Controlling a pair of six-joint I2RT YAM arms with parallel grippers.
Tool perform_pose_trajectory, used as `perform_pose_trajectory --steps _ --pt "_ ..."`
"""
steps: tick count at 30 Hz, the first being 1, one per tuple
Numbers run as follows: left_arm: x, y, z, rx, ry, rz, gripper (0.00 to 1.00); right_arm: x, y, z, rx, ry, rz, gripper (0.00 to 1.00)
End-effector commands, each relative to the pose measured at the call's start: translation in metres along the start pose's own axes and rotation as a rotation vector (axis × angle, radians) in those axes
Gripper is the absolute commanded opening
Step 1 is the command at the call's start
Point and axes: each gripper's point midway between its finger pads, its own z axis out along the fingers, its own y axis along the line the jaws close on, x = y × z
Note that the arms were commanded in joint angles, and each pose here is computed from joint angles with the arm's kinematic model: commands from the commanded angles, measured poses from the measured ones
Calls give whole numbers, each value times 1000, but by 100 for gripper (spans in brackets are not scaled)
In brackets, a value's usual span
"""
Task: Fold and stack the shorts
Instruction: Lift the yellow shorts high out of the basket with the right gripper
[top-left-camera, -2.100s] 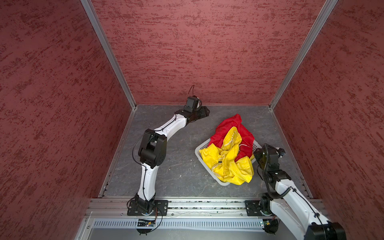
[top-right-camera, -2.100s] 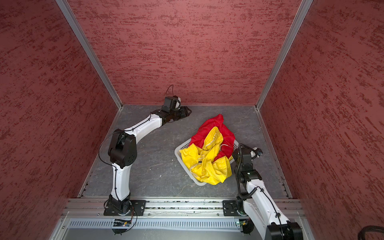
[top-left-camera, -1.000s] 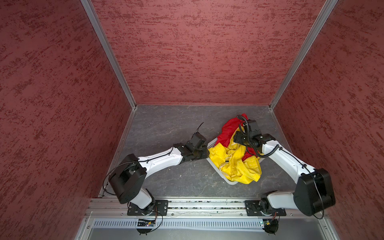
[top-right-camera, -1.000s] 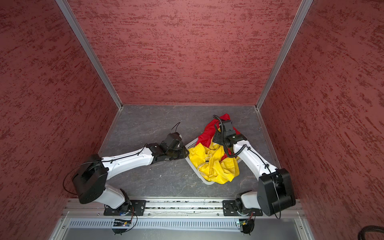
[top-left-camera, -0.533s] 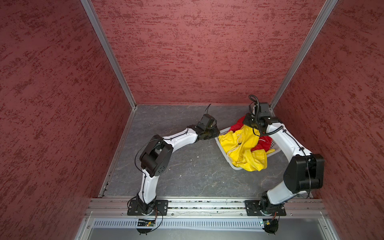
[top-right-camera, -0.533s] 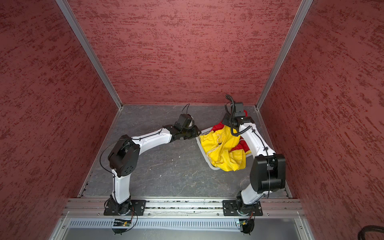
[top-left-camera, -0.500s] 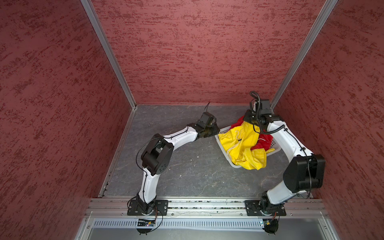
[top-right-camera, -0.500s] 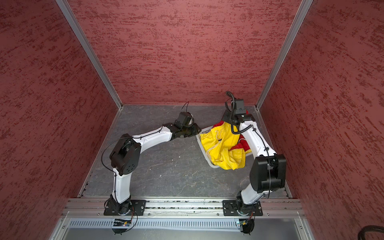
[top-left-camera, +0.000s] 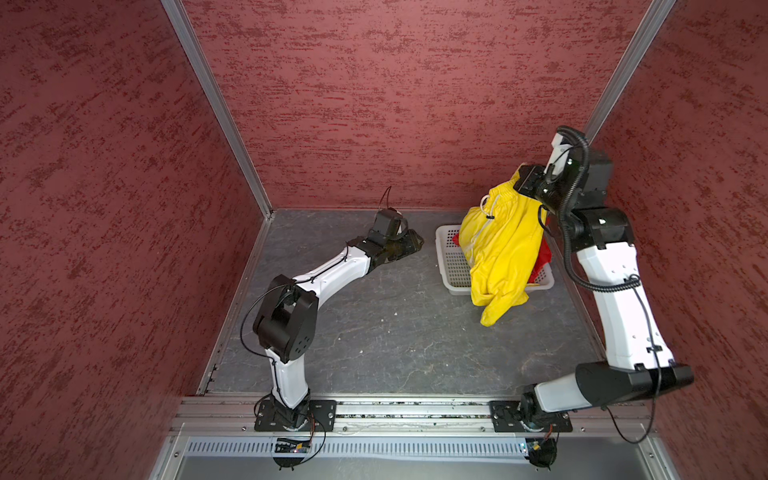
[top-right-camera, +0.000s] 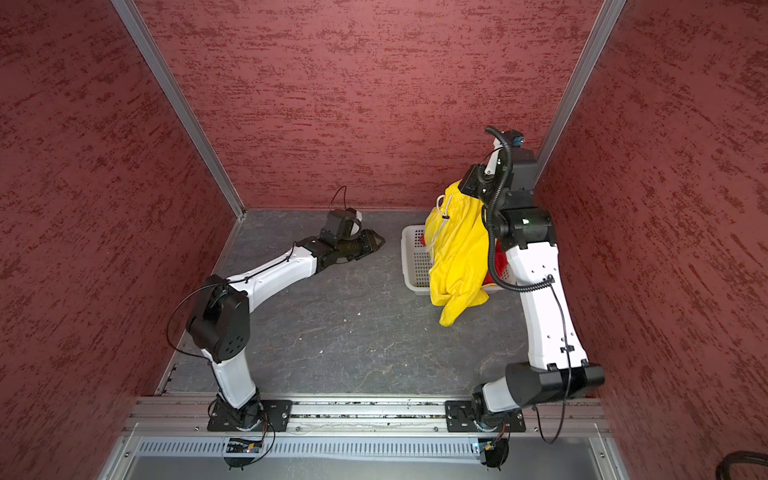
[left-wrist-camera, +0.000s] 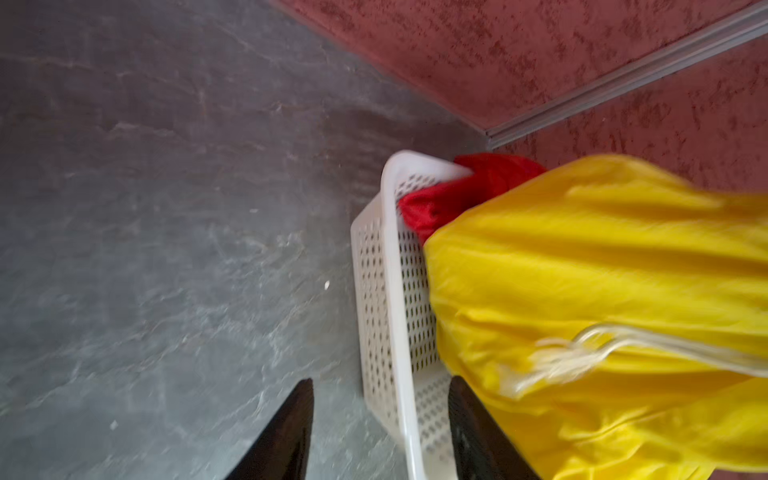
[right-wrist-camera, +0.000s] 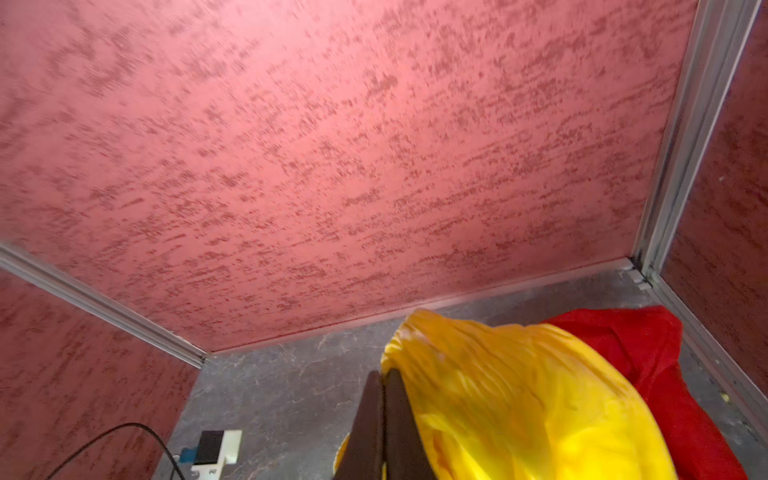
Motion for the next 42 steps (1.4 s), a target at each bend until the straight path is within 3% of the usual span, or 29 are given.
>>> perform_pose_trajectory --steps 1,4,8,12,22,28,33,37,42 --pt "33 1 3 -8 64 29 56 -78 48 -59 -193 -300 -19 0" --pt "55 3 22 -3 142 23 49 -101 67 -88 -284 -394 -9 0" --pt "67 -11 46 40 193 11 37 -122 107 -126 -506 -475 -27 0" --pt "78 -28 66 60 222 39 35 -137 144 -156 -703 -487 -67 0" --pt "91 -47 104 99 270 24 33 -162 165 -146 -769 -470 -61 0" --pt "78 -43 99 103 253 15 38 -172 187 -161 -943 -484 -42 0" --pt "32 -58 56 198 179 -4 65 -176 202 -185 -1107 -470 4 0" --pt "-12 -73 -7 225 45 70 76 -179 203 -190 -1122 -461 43 0" --pt "-51 -61 -91 197 -124 93 88 -174 199 -188 -1120 -422 109 0"
